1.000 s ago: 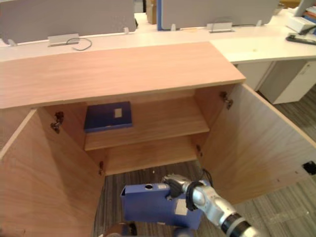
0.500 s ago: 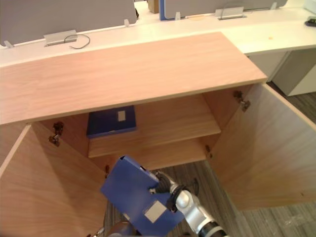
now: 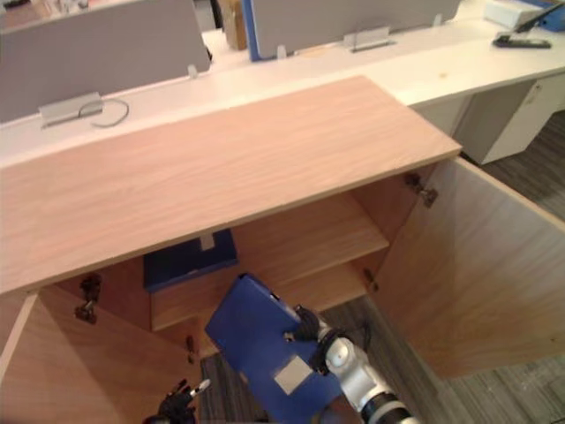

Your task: Walk over to the cabinet, pick up the folder, carry it to the office cabinet, place the folder inside the office cabinet, then close the office cabinet door

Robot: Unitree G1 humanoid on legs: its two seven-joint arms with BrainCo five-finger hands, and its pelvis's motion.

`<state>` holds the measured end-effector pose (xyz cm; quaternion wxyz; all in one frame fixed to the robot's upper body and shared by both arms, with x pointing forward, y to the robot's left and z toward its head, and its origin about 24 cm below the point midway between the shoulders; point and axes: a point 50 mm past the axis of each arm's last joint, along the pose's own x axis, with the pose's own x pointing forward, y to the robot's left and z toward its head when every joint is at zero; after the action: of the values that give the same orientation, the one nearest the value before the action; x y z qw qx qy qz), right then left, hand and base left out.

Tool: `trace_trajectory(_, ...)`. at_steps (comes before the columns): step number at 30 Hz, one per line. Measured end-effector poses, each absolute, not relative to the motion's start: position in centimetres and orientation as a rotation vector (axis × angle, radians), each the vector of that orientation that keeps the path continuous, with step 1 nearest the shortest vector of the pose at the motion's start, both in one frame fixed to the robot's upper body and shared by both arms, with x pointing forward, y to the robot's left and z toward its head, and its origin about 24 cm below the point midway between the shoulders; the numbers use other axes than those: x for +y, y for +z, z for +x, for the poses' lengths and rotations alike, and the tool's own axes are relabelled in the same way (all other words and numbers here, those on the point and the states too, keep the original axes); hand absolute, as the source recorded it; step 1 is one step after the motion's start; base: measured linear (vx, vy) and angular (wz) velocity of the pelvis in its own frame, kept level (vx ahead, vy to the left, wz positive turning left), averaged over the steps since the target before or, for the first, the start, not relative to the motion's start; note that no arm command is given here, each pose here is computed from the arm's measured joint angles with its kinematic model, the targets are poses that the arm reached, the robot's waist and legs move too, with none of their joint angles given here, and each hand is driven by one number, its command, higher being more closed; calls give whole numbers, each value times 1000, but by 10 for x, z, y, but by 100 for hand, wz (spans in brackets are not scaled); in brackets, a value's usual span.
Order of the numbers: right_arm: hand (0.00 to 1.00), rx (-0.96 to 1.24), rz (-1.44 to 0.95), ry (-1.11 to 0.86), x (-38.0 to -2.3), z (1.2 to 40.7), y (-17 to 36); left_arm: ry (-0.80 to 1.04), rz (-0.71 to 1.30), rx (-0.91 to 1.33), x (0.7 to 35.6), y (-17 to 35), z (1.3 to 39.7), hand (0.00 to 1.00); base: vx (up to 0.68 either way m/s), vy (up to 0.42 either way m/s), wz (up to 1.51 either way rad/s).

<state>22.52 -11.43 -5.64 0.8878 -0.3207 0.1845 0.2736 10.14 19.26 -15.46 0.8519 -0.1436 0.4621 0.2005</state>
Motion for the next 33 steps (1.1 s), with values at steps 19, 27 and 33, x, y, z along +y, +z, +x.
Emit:
trace_trajectory(19, 100, 53, 104, 279, -133, 249, 31, 512, -414, 872, 198, -148, 109, 0, 11, -45, 7)
trace_trajectory(27, 100, -166, 594, 19, -171, 273, 73, 590, -470, 812, 207, -143, 114, 0, 13, 5, 28)
trace_trajectory(33, 100, -291, 846, -120, -189, 308, 117, 650, -514, 784, 210, -141, 115, 0, -8, -4, 19)
